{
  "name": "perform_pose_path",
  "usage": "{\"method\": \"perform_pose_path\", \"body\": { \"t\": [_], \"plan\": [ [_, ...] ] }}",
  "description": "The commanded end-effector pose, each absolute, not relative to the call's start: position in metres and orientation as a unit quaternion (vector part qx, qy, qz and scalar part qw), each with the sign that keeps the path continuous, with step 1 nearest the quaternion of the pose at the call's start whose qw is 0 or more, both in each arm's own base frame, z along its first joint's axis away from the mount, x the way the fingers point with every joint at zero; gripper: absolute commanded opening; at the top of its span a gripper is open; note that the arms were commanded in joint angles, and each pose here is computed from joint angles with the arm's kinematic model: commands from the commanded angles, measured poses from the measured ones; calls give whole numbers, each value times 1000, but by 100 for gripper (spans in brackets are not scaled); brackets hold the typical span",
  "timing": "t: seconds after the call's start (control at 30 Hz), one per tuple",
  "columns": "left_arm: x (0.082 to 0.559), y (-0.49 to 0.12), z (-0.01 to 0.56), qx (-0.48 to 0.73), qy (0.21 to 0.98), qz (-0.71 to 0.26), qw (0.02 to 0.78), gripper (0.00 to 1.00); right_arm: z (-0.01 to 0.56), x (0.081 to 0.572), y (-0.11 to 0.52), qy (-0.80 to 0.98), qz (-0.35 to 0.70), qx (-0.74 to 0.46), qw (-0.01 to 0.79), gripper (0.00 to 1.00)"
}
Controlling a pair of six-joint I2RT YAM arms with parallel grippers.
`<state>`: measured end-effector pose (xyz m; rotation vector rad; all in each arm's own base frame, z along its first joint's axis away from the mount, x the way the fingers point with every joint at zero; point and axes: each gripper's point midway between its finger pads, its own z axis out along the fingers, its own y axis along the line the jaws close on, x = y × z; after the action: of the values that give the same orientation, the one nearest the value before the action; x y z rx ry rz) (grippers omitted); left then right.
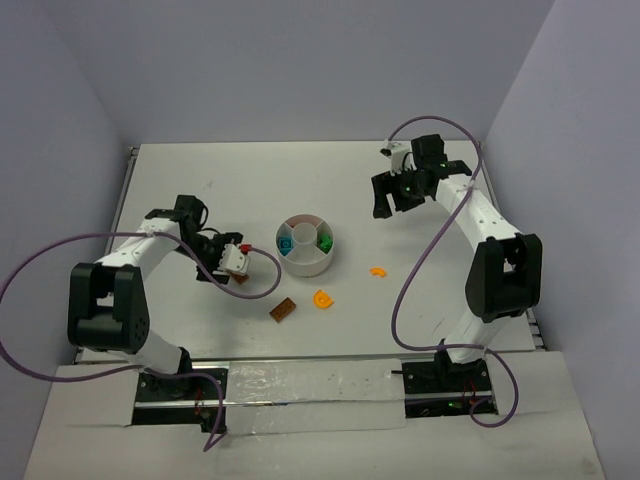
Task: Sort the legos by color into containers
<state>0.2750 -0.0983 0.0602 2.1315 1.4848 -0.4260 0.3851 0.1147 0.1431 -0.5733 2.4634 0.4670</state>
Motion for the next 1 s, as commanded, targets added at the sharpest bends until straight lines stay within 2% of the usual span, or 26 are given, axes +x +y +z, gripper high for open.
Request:
{"method": "perform_pose_path", "body": {
  "t": [0.0, 0.1, 0.33, 0.6, 0.97],
  "plan": [
    [283, -112, 62, 820, 491, -147, 255, 79, 158, 386, 101, 915, 156, -212, 305, 82],
    [283, -116, 54, 830, 483, -147, 236, 74, 156, 386, 98, 917, 154, -210, 303, 82],
    [284, -124, 39, 836, 486, -161, 198, 71, 155, 388, 94, 919, 151, -206, 302, 82],
    [277, -115, 23, 855, 472, -152, 148, 59, 155, 387, 88, 921, 144, -202, 302, 82],
    [252, -106, 10, 875, 452, -142, 99, 54, 153, 392, 86, 922, 145, -196, 301, 82]
  ]
}}
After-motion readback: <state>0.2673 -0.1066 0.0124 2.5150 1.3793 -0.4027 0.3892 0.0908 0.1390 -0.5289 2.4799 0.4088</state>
